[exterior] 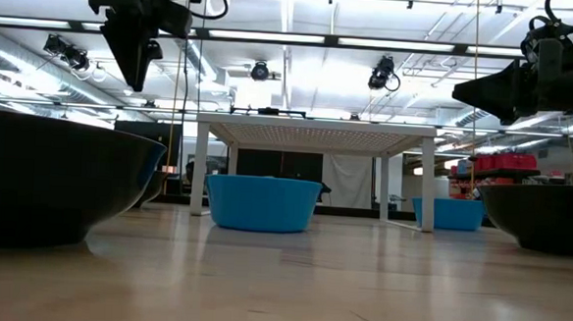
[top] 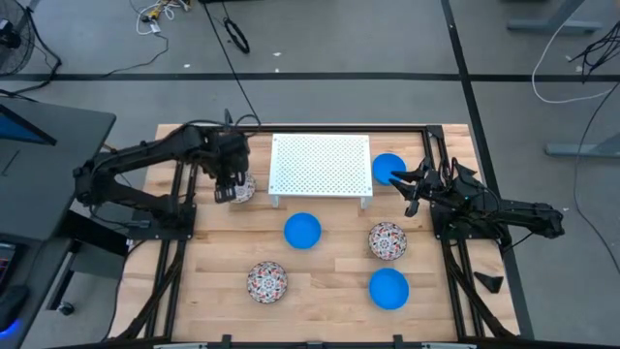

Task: Pick & Place Mini bowls
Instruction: Put the top left white patterned bowl on the shelf

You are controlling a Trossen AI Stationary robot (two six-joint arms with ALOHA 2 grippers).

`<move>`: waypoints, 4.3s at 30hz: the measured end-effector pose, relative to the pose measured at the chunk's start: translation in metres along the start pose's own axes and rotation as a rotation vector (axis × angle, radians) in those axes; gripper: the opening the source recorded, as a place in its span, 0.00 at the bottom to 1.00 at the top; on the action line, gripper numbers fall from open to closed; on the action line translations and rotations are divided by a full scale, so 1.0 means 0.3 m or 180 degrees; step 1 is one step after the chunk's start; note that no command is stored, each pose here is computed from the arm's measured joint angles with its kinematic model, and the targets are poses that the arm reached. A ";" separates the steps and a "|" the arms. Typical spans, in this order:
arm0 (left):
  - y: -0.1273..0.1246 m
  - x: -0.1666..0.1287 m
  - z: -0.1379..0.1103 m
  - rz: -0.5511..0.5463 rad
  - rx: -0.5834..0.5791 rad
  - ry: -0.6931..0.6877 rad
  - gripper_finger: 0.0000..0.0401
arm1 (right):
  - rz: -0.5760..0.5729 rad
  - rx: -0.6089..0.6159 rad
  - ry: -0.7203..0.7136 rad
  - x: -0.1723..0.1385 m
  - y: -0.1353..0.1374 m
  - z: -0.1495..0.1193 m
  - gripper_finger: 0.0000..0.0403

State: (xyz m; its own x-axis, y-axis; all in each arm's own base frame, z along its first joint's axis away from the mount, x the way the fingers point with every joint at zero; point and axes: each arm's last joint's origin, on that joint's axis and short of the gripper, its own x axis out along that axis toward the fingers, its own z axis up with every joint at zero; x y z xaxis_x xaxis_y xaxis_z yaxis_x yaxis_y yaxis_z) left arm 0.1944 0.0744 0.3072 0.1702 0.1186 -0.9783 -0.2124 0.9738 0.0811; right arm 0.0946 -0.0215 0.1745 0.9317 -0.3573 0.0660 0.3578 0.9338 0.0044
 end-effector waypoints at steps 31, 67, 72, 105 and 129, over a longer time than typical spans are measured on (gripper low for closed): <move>-0.031 0.079 0.021 -0.0007 0.0464 0.0452 0.39 | 0.0002 0.0000 0.0001 0.000 0.000 0.000 0.27; -0.156 0.383 -0.070 -0.0036 0.0804 0.0300 0.39 | 0.0001 0.0000 -0.0001 0.000 0.000 0.000 0.27; -0.157 0.409 -0.081 -0.0018 0.0799 0.0267 0.39 | 0.0002 0.0000 -0.0001 0.000 0.000 0.000 0.27; -0.138 0.424 -0.081 -0.0004 0.0696 0.0192 0.05 | 0.0001 0.0000 0.0000 0.000 0.000 0.000 0.27; -0.146 0.361 -0.105 0.0237 0.0419 -0.0057 0.03 | 0.0002 0.0001 0.0000 0.000 0.000 0.000 0.27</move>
State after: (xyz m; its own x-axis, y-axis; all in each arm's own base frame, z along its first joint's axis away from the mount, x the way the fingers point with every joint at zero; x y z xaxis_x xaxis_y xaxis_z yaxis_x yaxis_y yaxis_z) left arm 0.1917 0.0385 0.1916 0.1761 0.1938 -0.9651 -0.0972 0.9791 0.1788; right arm 0.0946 -0.0215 0.1745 0.9319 -0.3567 0.0661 0.3571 0.9340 0.0045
